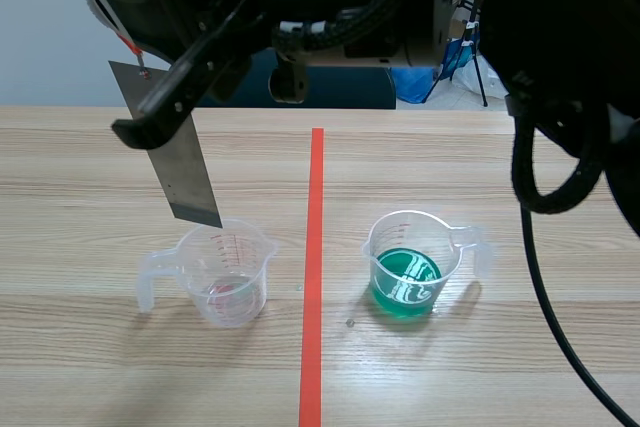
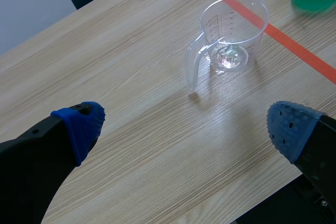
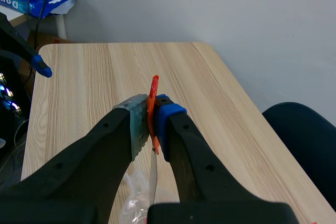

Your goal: Do the redox reaction experiment

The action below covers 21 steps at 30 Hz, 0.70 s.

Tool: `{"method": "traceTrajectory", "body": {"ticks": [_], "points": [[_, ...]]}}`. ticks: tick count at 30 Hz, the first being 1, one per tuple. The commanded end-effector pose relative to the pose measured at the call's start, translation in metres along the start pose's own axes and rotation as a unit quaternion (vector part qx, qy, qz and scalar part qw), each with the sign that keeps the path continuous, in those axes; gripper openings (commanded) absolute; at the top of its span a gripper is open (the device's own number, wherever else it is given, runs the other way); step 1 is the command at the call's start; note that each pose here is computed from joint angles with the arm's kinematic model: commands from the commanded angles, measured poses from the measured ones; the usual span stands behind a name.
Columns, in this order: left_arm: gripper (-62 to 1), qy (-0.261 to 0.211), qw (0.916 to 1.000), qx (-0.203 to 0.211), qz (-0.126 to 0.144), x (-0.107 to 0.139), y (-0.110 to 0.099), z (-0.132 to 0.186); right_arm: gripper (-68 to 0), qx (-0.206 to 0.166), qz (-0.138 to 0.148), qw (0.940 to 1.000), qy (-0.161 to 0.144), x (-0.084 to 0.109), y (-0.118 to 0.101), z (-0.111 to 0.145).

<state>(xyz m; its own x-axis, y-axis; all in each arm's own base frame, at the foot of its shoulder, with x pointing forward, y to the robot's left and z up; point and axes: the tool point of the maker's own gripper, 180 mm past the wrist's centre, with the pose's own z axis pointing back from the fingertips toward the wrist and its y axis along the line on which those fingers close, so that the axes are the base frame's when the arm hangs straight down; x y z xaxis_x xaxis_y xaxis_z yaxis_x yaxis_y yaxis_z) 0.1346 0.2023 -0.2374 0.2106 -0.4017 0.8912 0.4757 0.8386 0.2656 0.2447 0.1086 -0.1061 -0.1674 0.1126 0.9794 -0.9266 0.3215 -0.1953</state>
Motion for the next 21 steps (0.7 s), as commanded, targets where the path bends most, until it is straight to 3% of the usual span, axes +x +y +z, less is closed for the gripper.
{"method": "traceTrajectory", "body": {"ticks": [1, 13, 21], "points": [[1.4, -0.014, 0.9999, -0.001, 0.005, 0.006, -0.002, -0.001, -66.9, -0.004, 0.005, 0.9999, -0.013, 0.007, -0.005, 0.001], [1.4, -0.014, 0.9999, -0.001, 0.005, 0.007, -0.002, -0.001, -66.9, -0.006, 0.008, 0.9999, -0.010, 0.006, -0.006, 0.003], [1.4, -0.014, 0.9999, -0.001, 0.005, 0.007, -0.002, -0.001, -66.9, -0.035, 0.015, 0.9992, -0.010, 0.004, -0.016, 0.025]]}}
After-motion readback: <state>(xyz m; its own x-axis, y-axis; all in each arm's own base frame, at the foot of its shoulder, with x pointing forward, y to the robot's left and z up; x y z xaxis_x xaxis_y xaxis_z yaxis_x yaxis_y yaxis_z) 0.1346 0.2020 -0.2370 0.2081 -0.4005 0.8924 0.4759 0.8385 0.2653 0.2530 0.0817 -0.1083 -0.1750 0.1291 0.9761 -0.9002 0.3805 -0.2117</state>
